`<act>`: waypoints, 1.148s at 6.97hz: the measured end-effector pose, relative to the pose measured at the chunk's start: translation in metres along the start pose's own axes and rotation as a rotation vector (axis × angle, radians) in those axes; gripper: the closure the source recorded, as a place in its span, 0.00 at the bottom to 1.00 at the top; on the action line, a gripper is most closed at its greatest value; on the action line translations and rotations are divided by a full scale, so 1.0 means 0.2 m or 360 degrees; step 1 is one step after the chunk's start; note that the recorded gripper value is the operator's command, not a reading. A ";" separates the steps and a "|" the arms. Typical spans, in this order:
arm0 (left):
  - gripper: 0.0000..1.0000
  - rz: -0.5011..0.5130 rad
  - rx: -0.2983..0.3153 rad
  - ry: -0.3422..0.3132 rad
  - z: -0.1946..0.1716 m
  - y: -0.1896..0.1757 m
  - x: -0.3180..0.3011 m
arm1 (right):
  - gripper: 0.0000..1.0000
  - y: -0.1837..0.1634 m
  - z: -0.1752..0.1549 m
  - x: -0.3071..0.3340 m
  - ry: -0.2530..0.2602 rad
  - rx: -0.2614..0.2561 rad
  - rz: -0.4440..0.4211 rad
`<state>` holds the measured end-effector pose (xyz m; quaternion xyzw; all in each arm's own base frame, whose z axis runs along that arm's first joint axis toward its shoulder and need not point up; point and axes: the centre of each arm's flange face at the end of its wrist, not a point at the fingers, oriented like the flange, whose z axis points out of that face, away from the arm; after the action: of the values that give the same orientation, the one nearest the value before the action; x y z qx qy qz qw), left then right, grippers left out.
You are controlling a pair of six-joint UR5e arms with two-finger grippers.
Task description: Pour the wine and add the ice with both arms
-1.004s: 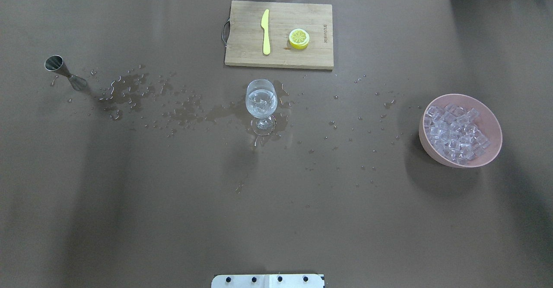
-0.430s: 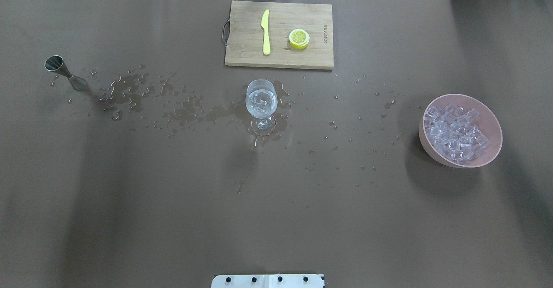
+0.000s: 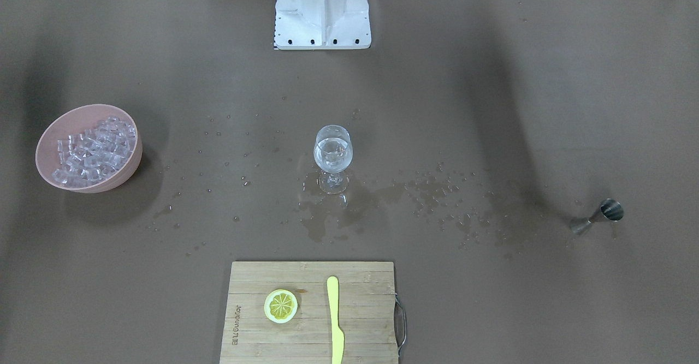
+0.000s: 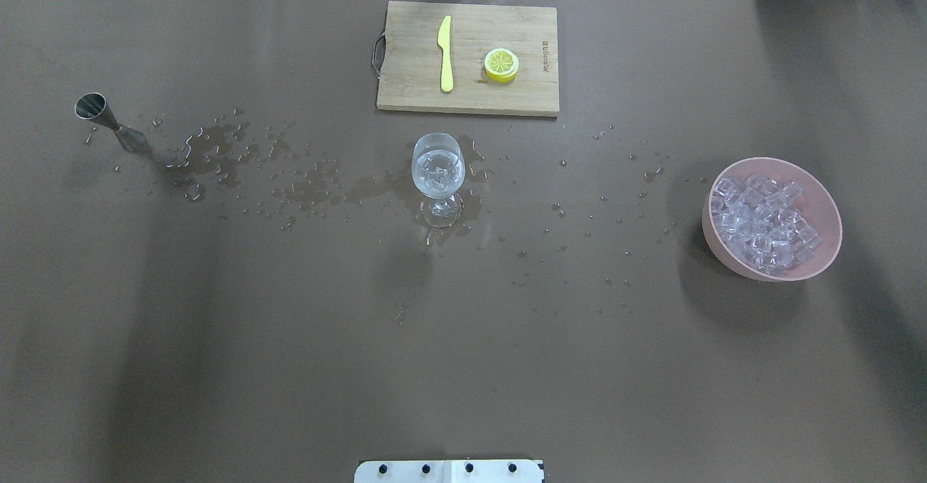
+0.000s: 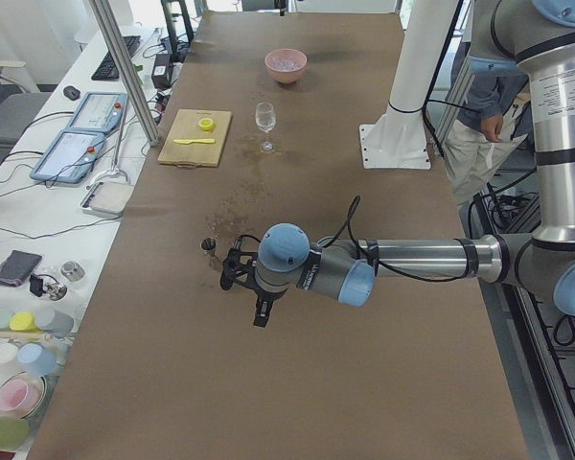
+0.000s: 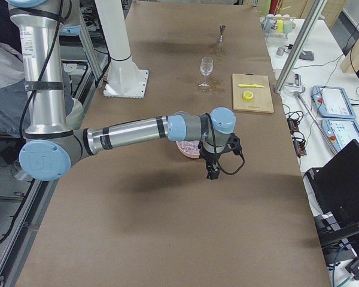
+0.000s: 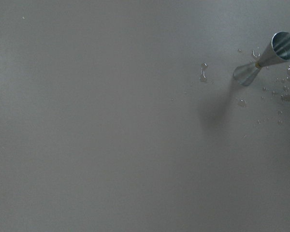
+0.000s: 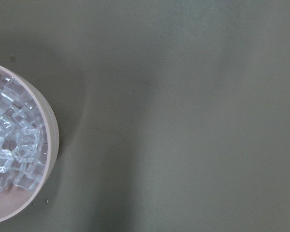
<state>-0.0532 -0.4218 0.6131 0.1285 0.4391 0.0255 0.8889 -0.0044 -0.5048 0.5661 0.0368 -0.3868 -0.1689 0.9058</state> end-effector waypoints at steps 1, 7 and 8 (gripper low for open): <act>0.02 0.0011 0.0006 0.0001 -0.01 -0.01 0.01 | 0.00 0.01 0.02 0.02 -0.0029 -0.0005 0.0019; 0.02 0.0020 0.0006 -0.0005 0.00 -0.02 0.01 | 0.00 0.01 0.02 0.01 -0.0091 0.0008 0.0038; 0.02 0.0024 0.0009 -0.0005 0.00 -0.03 0.01 | 0.00 0.01 0.03 0.01 -0.0091 0.0008 0.0040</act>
<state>-0.0529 -0.4269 0.6094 0.1342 0.4368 0.0307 0.8890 -0.0056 -0.5030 0.5720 0.0292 -0.4134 -0.1576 0.8964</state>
